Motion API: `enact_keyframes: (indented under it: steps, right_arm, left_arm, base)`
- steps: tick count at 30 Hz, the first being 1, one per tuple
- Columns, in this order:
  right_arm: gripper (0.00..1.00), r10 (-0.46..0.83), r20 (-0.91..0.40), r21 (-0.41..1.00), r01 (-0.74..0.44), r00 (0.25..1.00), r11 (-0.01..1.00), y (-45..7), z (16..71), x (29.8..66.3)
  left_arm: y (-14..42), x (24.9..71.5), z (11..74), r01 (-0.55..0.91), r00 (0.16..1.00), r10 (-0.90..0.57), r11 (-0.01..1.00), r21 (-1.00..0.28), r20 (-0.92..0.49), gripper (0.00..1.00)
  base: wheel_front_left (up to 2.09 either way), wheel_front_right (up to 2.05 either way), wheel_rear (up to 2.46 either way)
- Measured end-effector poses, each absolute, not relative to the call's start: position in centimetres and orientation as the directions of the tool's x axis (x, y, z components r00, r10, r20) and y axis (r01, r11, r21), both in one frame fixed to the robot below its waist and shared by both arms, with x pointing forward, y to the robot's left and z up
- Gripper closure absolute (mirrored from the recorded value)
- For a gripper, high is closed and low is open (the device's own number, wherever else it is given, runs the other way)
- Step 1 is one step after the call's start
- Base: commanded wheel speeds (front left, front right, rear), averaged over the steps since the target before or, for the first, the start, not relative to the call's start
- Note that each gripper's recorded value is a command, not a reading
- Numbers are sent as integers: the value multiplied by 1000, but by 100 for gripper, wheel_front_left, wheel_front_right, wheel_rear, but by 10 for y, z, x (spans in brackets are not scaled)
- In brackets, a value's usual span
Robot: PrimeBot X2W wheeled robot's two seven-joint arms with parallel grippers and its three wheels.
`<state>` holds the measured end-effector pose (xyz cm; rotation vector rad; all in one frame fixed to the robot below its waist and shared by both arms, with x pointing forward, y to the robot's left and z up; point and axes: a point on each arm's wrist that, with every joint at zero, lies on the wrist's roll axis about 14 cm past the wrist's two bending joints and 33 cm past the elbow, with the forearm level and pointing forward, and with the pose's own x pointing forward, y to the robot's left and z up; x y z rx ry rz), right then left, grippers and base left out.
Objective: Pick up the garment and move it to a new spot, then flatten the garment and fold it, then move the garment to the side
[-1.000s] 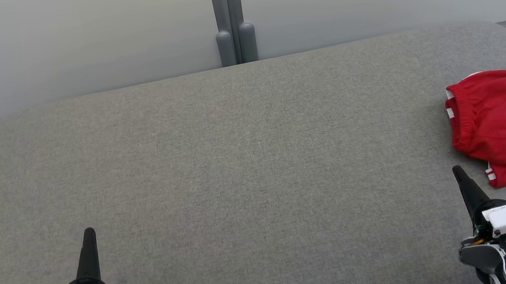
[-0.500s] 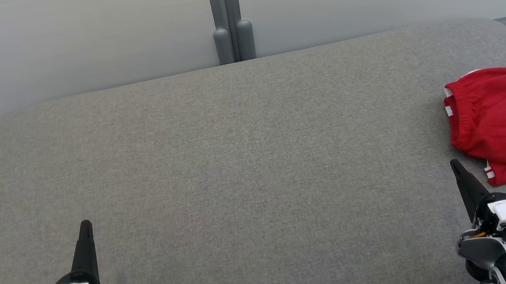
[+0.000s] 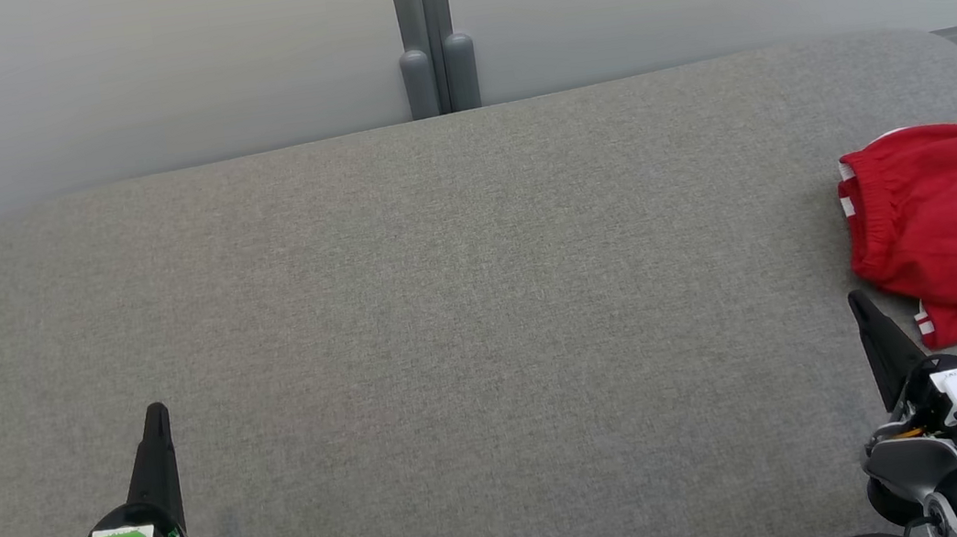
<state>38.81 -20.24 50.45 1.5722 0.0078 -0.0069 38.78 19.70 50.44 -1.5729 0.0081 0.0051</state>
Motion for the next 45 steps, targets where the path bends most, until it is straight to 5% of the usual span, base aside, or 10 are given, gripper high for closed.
enact_keyframes:
  steps: [45]
  right_arm:
    - [100,0,-9,1000,9,1000,-2,-203,505,388]
  left_arm:
    - [197,388,504,-8,1000,-2,-2,-1000,-8,100]
  base:
    - [0,0,0]
